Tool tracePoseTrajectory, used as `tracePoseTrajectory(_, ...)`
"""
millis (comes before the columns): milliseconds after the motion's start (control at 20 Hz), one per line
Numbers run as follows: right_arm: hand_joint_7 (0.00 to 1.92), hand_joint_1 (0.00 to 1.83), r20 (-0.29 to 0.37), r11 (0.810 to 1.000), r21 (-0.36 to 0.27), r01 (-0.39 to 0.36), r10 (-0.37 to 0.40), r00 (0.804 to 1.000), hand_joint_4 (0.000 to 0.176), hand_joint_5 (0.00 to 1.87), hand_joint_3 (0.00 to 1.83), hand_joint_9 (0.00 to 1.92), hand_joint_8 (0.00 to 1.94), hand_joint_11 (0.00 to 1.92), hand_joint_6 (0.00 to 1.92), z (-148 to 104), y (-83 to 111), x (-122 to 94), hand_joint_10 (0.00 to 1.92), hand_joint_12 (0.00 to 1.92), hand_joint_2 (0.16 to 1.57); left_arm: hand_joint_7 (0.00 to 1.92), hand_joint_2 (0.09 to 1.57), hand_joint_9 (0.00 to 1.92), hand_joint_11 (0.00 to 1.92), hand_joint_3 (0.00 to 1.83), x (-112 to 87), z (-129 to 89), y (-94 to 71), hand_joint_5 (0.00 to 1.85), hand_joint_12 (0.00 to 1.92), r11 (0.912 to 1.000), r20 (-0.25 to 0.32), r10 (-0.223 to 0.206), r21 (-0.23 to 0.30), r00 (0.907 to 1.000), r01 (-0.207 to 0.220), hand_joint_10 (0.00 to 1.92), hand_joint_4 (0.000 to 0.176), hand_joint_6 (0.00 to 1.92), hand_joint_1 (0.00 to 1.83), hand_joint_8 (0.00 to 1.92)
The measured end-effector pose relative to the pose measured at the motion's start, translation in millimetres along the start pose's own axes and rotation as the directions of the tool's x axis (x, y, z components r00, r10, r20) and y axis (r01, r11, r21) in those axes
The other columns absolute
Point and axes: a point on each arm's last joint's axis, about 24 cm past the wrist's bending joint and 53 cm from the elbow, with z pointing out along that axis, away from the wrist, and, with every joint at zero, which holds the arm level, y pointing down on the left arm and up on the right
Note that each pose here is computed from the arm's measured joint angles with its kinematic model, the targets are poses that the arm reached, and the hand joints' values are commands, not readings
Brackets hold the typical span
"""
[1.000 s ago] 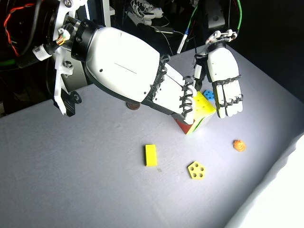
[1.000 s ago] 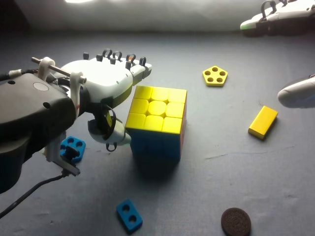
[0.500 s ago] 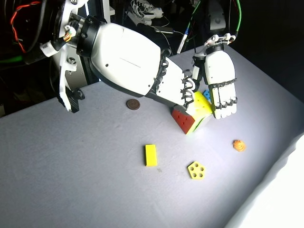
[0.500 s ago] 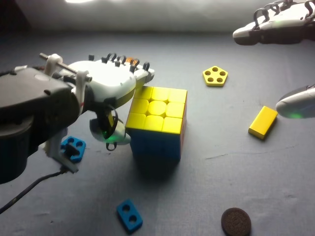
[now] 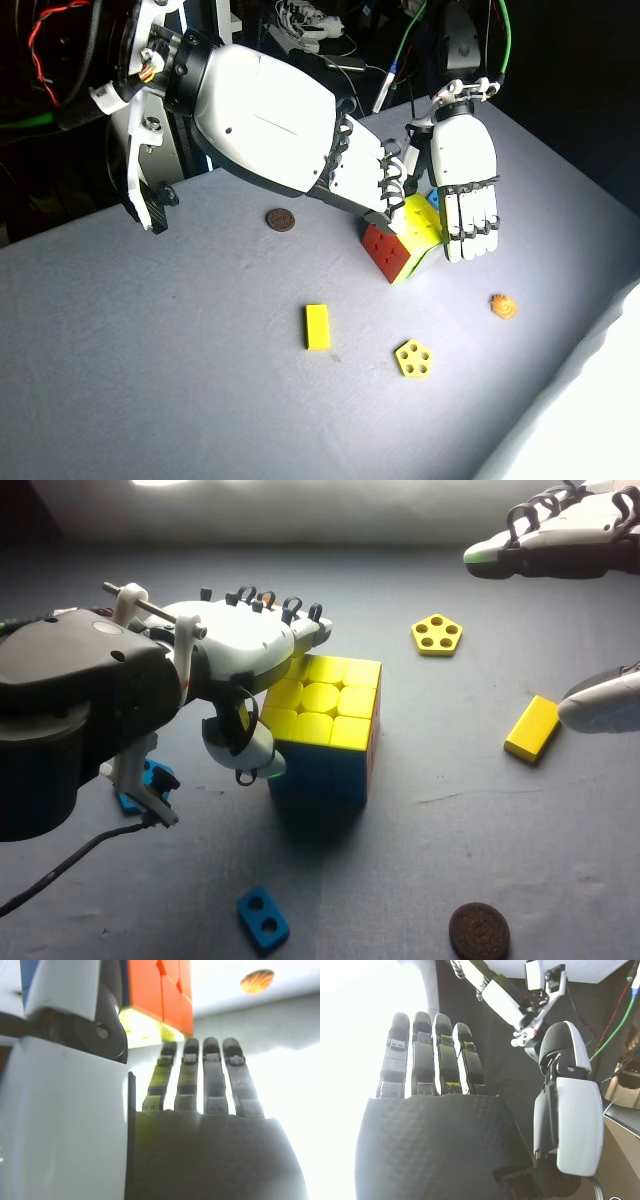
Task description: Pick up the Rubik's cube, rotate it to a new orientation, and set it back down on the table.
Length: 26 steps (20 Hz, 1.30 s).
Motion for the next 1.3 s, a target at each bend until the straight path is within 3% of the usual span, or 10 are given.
tracePoseTrajectory(550, 0.17, 0.42, 0.006, 1.0, 0.015, 0.006, -0.006, 1.0, 0.0, 0.15, 0.0, 0.16, 0.0, 0.0, 0.01, 0, -4.1, -1, 0.0, 0.3, 1.09, 0.0, 0.99, 0.0, 0.0, 0.0, 7.6, 9, -5.1, 0.0, 0.0, 0.9999, -0.018, -0.002, 0.011, 0.9998, 0.002, 0.0, 0.0, 0.0, 1.09, 0.0)
tracePoseTrajectory(850, 0.21, 0.44, 0.033, 0.999, 0.051, 0.004, -0.006, 0.999, 0.0, 0.17, 0.0, 0.19, 0.0, 0.0, 0.01, 0, -13.1, -6, 0.0, 0.45, 1.08, 0.0, 0.98, 0.0, 0.0, 0.0, 17.1, 13, -6.6, 0.0, 0.0, 0.9998, -0.039, 0.004, 0.019, 0.9992, -0.003, 0.0, 0.0, 0.0, 1.08, 0.0)
tracePoseTrajectory(950, 0.2, 0.45, 0.027, 0.999, 0.054, 0.005, -0.006, 1.0, 0.0, 0.17, 0.0, 0.17, 0.0, 0.0, 0.01, 0, -13.6, -4, 0.01, 0.34, 1.08, 0.0, 0.97, 0.0, 0.0, 0.0, 19.3, 14, -5.4, 0.0, 0.0, 0.9999, -0.042, 0.006, 0.016, 0.9991, -0.006, 0.0, 0.0, 0.0, 1.09, 0.0)
tracePoseTrajectory(1300, 0.21, 0.43, -0.014, 0.998, 0.053, 0.042, -0.042, 0.999, 0.0, 0.18, 0.0, 0.19, 0.01, 0.0, 0.01, 4, -13.0, 11, 0.01, 0.4, 1.07, 0.0, 0.97, 0.0, 0.0, 0.0, 19.4, 17, -1.8, 0.0, 0.0, 0.9999, -0.042, 0.007, 0.01, 0.9991, -0.006, 0.0, 0.0, 0.0, 1.11, 0.0)
